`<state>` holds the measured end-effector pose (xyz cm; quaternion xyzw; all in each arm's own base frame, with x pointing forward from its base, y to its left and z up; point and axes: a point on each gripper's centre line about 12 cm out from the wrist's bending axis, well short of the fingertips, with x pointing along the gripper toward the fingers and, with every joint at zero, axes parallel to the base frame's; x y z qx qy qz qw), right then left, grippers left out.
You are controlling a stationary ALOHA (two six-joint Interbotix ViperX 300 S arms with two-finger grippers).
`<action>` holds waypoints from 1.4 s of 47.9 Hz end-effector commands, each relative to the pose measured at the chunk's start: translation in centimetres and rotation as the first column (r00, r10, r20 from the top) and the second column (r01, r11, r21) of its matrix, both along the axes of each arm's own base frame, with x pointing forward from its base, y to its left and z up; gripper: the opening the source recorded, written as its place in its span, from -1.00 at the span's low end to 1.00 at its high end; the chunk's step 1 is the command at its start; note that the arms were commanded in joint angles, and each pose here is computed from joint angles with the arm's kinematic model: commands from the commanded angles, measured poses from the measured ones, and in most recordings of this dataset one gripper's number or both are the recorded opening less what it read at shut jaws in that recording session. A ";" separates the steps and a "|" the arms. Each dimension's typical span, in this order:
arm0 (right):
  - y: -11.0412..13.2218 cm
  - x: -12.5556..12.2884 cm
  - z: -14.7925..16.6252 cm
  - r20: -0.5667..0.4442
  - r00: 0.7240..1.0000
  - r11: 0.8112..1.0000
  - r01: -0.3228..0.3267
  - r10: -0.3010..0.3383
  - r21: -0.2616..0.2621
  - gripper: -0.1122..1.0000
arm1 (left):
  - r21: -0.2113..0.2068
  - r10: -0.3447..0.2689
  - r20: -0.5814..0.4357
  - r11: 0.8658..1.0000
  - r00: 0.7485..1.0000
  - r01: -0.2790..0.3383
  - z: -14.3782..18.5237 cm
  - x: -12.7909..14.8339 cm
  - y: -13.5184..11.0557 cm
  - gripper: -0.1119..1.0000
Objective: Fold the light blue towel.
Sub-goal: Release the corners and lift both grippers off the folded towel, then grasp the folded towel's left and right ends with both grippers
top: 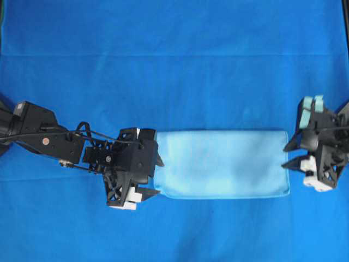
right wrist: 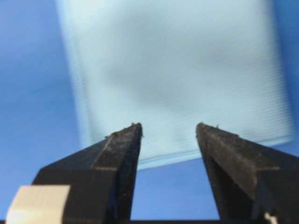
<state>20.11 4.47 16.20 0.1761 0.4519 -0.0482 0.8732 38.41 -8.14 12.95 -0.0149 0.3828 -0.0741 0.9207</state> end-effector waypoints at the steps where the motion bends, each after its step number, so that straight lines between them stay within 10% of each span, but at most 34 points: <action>1: -1.6 0.1 0.4 0.011 0.999 0.998 0.047 -0.047 -0.039 0.20 | -0.006 0.027 0.038 1.000 0.999 -0.027 1.3 0.4 1.1 0.51; 16: -4.3 0.7 -2.4 -0.105 0.987 0.985 0.106 -0.120 -0.133 0.20 | 0.010 0.146 -0.020 0.989 0.989 -0.146 -1.0 1.0 5.9 0.51; 53: -4.7 1.5 -6.3 -0.151 0.980 0.989 0.113 -0.127 -0.100 0.14 | 0.022 0.203 -0.095 0.979 0.975 -0.201 -5.3 0.8 8.0 0.46; 67: -4.7 1.6 -6.3 -0.149 0.983 0.990 0.094 -0.110 -0.110 -0.77 | 0.032 0.201 -0.146 0.979 0.968 -0.199 -5.7 0.4 8.0 -0.61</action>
